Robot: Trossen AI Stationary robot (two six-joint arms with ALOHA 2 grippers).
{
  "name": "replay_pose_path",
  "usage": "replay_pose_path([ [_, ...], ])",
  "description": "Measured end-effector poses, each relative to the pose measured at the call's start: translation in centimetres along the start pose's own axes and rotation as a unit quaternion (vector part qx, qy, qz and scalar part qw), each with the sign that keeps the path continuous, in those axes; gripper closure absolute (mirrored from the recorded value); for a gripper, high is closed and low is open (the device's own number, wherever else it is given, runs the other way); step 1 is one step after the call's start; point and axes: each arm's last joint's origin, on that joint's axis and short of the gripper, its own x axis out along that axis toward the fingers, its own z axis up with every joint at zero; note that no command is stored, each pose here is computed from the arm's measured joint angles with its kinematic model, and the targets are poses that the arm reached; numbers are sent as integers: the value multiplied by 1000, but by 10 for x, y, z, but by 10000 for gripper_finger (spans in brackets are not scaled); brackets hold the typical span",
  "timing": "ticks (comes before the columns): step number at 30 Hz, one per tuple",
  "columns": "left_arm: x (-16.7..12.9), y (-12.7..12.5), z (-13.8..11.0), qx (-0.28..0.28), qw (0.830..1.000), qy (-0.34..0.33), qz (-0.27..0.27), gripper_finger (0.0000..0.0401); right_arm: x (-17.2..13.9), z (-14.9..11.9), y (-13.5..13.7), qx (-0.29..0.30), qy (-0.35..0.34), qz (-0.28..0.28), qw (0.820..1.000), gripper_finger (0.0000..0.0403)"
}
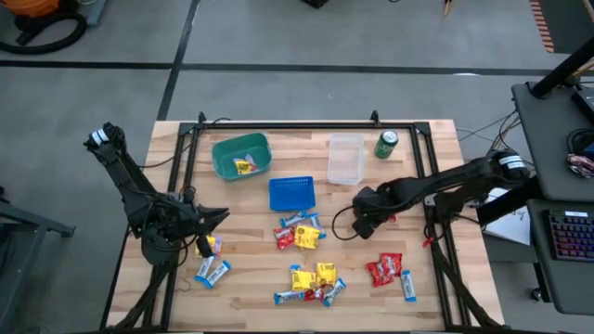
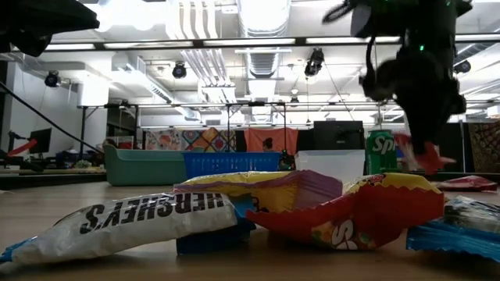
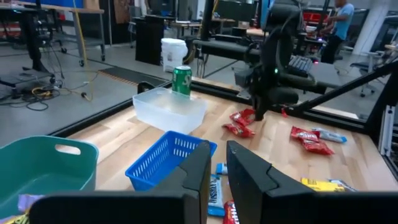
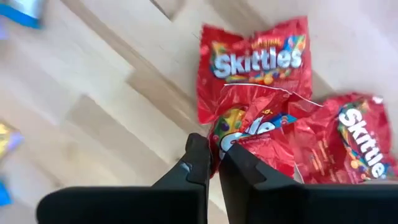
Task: Sort candy
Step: Put the middle right skittles candy into the blue basket
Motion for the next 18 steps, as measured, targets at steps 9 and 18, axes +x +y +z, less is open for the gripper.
replay_pose_path([
  [9, 1, -3, -2, -1, 999, -22, 26, 365, -38, 4, 2, -46, -143, 81, 985, 386],
  [18, 1, -7, 3, -42, 998, -38, 36, 365, -55, 32, 44, -211, -346, 239, 882, 386],
])
